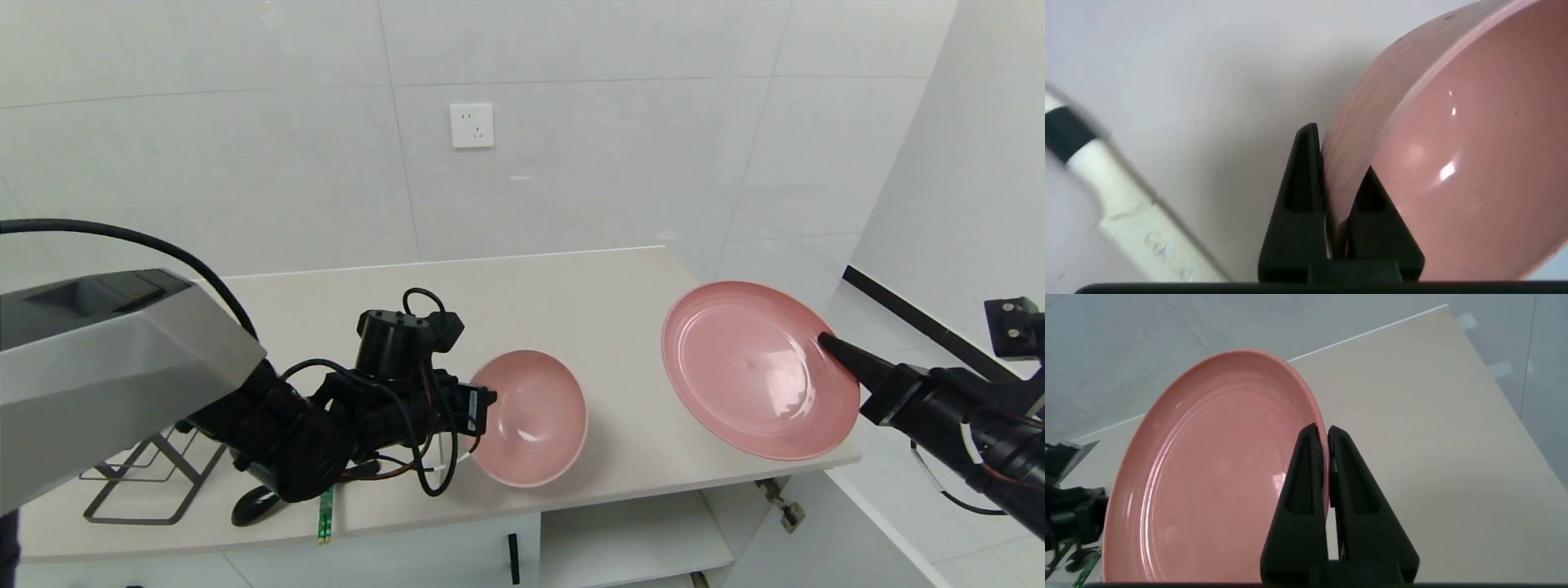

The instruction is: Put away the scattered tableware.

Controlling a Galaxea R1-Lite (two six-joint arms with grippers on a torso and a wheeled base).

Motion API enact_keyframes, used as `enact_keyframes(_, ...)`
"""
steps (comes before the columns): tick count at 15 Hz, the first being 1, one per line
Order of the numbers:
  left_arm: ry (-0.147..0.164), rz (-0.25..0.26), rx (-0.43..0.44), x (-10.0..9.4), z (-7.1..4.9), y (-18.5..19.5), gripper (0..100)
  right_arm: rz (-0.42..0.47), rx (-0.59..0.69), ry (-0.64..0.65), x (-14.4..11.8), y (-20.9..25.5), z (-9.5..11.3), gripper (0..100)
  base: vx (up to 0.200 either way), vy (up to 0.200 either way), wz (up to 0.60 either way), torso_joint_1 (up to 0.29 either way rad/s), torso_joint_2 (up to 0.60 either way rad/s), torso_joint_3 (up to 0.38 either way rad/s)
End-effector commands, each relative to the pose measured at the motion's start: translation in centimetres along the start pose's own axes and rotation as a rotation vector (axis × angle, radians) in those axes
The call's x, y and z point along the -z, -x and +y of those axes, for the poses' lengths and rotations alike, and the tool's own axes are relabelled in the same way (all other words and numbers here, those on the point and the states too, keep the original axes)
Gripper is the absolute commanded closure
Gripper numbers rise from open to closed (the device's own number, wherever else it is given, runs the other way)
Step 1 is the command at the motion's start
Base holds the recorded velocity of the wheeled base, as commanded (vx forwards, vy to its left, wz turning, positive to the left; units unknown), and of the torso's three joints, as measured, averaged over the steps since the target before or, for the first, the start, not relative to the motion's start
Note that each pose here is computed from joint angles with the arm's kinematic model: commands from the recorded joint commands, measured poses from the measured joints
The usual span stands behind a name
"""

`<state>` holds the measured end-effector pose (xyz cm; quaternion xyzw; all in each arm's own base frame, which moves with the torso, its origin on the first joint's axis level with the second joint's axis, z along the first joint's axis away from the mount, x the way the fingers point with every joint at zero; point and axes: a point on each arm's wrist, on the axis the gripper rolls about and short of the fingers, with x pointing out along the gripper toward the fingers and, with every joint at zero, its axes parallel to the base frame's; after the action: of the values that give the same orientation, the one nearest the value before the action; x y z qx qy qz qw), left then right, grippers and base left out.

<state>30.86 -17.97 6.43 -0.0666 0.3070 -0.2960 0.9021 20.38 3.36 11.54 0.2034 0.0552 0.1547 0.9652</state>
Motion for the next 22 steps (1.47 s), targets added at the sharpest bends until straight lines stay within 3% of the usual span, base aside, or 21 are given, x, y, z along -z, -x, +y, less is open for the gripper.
enact_keyframes(1, -0.038, -0.085, -0.047, -0.9, -0.2, 4.6, 100, 0.007, 0.0, -0.001, 0.1, -0.1, 0.0, 100, 0.0, 0.0, 0.0, 0.0, 0.0, 0.0)
enact_keyframes(3, -0.061, -0.229, -0.084, -1.8, -1.0, 8.2, 100, 0.008, -0.008, 0.0, 0.2, -0.2, 0.1, 100, 0.0, 0.0, 0.0, 0.0, 0.0, 0.0)
enact_keyframes(4, -0.061, -0.229, -0.084, -1.8, -1.0, 8.2, 100, 0.008, -0.008, 0.0, 0.2, -0.2, 0.1, 100, 0.0, 0.0, 0.0, 0.0, 0.0, 0.0)
enact_keyframes(5, -0.071, -0.283, -0.069, -1.2, -1.5, 10.9, 100, 0.022, -0.035, 0.001, 0.4, -0.1, 0.7, 100, 0.0, 0.0, 0.0, 0.0, 0.0, 0.0)
enact_keyframes(8, -0.073, -0.306, -0.07, 1.5, -1.8, 15.4, 100, 0.06, -0.081, 0.002, 1.2, -0.2, 1.7, 100, 0.0, 0.0, 0.0, 0.0, 0.0, 0.0)
enact_keyframes(11, -0.077, -0.431, -0.06, 0.1, -2.2, 16.4, 100, 0.066, -0.076, 0.004, 1.3, -0.2, 1.6, 100, 0.0, 0.0, 0.0, 0.0, 0.0, 0.0)
enact_keyframes(14, -0.044, -0.526, -0.082, -0.2, -2.0, 17.2, 100, 0.063, -0.077, 0.004, 1.3, -0.1, 1.6, 100, 0.0, 0.0, 0.0, 0.0, 0.0, 0.0)
enact_keyframes(15, -0.038, -0.587, -0.128, -0.8, -1.5, 17.7, 100, 0.057, -0.082, 0.004, 1.1, 0.0, 1.7, 100, 0.0, 0.0, 0.0, 0.0, 0.0, 0.0)
enact_keyframes(16, -0.04, -0.609, -0.109, -1.1, -1.6, 17.9, 100, 0.047, -0.091, 0.007, 1.0, 0.1, 1.9, 100, 0.0, 0.0, 0.0, 0.0, 0.0, 0.0)
enact_keyframes(17, -0.051, -0.616, -0.078, -1.1, -1.7, 18.0, 100, 0.039, -0.102, 0.009, 0.8, 0.2, 2.1, 100, 0.0, 0.0, 0.0, 0.0, 0.0, 0.0)
enact_keyframes(19, -0.1, -0.701, 0.024, -1.7, -2.4, 19.5, 100, 0.032, -0.175, 0.024, 0.7, 1.4, 3.6, 100, 0.0, 0.0, 0.0, 0.0, 0.0, 0.0)
enact_keyframes(20, -0.114, -0.714, 0.053, -1.8, -2.8, 19.9, 100, 0.032, -0.204, 0.05, 0.8, 2.1, 4.2, 100, 0.0, 0.0, 0.0, 0.0, 0.0, 0.0)
enact_keyframes(22, -0.127, -0.653, 0.113, -0.2, -2.8, 20.7, 100, 0.035, -0.207, 0.098, 1.0, 2.3, 4.3, 100, 0.0, 0.0, 0.0, 0.0, 0.0, 0.0)
